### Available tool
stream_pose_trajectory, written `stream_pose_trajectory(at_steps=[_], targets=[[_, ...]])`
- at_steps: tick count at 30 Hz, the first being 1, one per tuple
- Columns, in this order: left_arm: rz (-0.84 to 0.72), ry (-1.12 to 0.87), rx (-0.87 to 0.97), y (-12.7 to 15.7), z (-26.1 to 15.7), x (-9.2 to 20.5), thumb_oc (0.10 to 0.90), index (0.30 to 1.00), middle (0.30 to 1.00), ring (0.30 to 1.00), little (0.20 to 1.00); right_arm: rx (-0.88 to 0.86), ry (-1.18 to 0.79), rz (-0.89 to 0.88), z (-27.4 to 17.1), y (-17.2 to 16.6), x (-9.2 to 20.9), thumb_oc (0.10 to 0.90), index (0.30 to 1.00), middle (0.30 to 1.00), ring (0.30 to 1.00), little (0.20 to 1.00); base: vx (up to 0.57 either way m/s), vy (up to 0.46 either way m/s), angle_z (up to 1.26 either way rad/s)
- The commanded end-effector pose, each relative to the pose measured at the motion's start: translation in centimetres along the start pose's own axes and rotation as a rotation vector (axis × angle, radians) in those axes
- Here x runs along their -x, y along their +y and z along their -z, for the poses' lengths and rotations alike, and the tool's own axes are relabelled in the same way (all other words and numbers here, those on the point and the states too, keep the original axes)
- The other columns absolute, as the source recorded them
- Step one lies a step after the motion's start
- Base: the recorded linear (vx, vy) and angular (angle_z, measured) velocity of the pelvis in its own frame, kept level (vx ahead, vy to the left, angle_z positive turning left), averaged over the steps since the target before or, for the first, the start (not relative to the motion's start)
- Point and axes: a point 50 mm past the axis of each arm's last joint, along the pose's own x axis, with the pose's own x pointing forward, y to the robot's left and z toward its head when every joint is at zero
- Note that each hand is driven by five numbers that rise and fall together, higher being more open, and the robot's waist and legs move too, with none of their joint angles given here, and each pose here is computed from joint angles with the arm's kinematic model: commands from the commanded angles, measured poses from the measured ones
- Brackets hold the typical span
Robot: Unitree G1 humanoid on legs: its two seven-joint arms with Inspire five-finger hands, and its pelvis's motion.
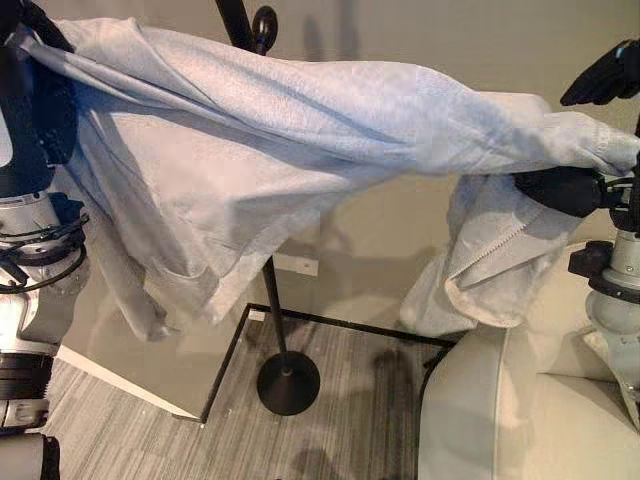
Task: Hang the clothes on the sofa on the clothes rack.
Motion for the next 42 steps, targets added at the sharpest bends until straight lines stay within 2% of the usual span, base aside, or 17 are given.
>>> stream_pose_trajectory(at_steps=[1,4,7,8,11,14,17,24,29,32,33,34,37,39,40,41,42], targets=[[-0.173,0.053,-0.078,2.8,2.0,-5.2,0.400,0.300,0.300,0.300,0.300,0.015,-0.016,0.151,1.0,-3.0,-4.4,0.400,0.300,0.300,0.300,0.300,0.09,0.067,-0.19],[-0.098,0.107,-0.082,1.7,3.0,-4.8,0.400,0.300,0.300,0.300,0.300,-0.016,-0.018,0.092,1.1,-2.4,-5.5,0.400,0.300,0.300,0.300,0.300,0.08,0.053,-0.08],[0.018,0.163,-0.044,-0.6,3.2,-5.1,0.400,0.300,0.300,0.300,0.300,-0.044,-0.032,-0.006,1.1,-1.2,-7.0,0.400,0.300,0.300,0.300,0.300,0.10,0.057,0.01],[0.107,0.196,-0.051,-2.3,3.5,-5.6,0.400,0.300,0.300,0.300,0.300,-0.078,-0.029,-0.050,1.1,-0.2,-8.7,0.400,0.300,0.300,0.300,0.300,0.07,0.071,0.01],[0.263,0.244,-0.040,-4.7,3.8,-4.5,0.400,0.300,0.300,0.300,0.300,-0.155,-0.037,-0.110,0.2,1.2,-9.6,0.400,0.300,0.300,0.300,0.300,0.05,0.053,-0.03],[0.417,0.286,0.010,-7.4,2.7,-1.8,0.400,0.300,0.300,0.300,0.300,-0.192,0.060,-0.207,1.5,3.7,-8.9,0.400,0.300,0.300,0.300,0.300,-0.03,0.024,-0.04],[0.510,0.317,0.077,-8.6,1.6,2.6,0.400,0.300,0.300,0.300,0.300,-0.252,0.124,-0.248,1.7,4.9,-6.3,0.400,0.300,0.300,0.300,0.300,-0.04,-0.014,0.02],[0.560,0.392,0.227,-9.5,-1.3,7.8,0.400,0.300,0.300,0.300,0.300,-0.388,0.210,-0.265,0.6,6.3,-1.6,0.400,0.300,0.300,0.300,0.300,0.00,-0.005,-0.01],[0.528,0.568,0.561,-10.3,-7.2,11.4,0.400,0.300,0.300,0.300,0.300,-0.655,0.359,-0.241,-2.7,8.4,3.4,0.400,0.300,0.300,0.300,0.300,0.00,0.000,0.00],[0.436,0.763,0.890,-10.3,-11.1,11.8,0.400,0.300,0.300,0.300,0.300,-0.898,0.457,-0.229,-5.8,10.1,5.2,0.400,0.300,0.300,0.300,0.300,0.00,-0.008,-0.02],[0.438,0.765,0.891,-10.3,-11.0,11.9,0.400,0.300,0.300,0.300,0.300,-0.901,0.458,-0.231,-5.8,10.1,5.3,0.400,0.300,0.300,0.300,0.300,-0.02,-0.024,-0.04],[0.359,0.908,1.127,-10.1,-13.0,11.5,0.400,0.300,0.300,0.300,0.300,-1.111,0.522,-0.229,-8.2,11.0,6.0,0.400,0.300,0.300,0.300,0.300,-0.01,-0.024,-0.08],[0.354,0.970,1.342,-9.4,-15.2,11.8,0.400,0.300,0.300,0.300,0.300,-1.359,0.579,-0.264,-11.3,11.8,7.0,0.400,0.300,0.300,0.300,0.300,0.00,-0.030,-0.14],[0.364,0.987,1.393,-9.3,-15.9,12.0,0.431,0.347,0.347,0.347,0.347,-1.405,0.589,-0.282,-11.9,11.9,7.2,0.400,0.300,0.300,0.300,0.300,0.01,-0.017,-0.09],[0.377,0.985,1.425,-9.1,-16.4,12.1,0.499,0.448,0.448,0.448,0.448,-1.442,0.586,-0.293,-12.5,11.9,7.4,0.400,0.300,0.300,0.300,0.300,0.00,0.000,0.00],[0.395,0.982,1.449,-8.8,-16.7,12.5,0.565,0.547,0.547,0.547,0.547,-1.495,0.563,-0.321,-13.2,11.8,7.4,0.547,0.521,0.521,0.521,0.521,0.02,-0.036,0.01],[0.401,0.994,1.470,-8.7,-16.8,12.7,0.590,0.585,0.585,0.585,0.585,-1.508,0.556,-0.333,-13.3,11.6,7.4,0.676,0.714,0.714,0.714,0.714,0.01,-0.035,0.00]])
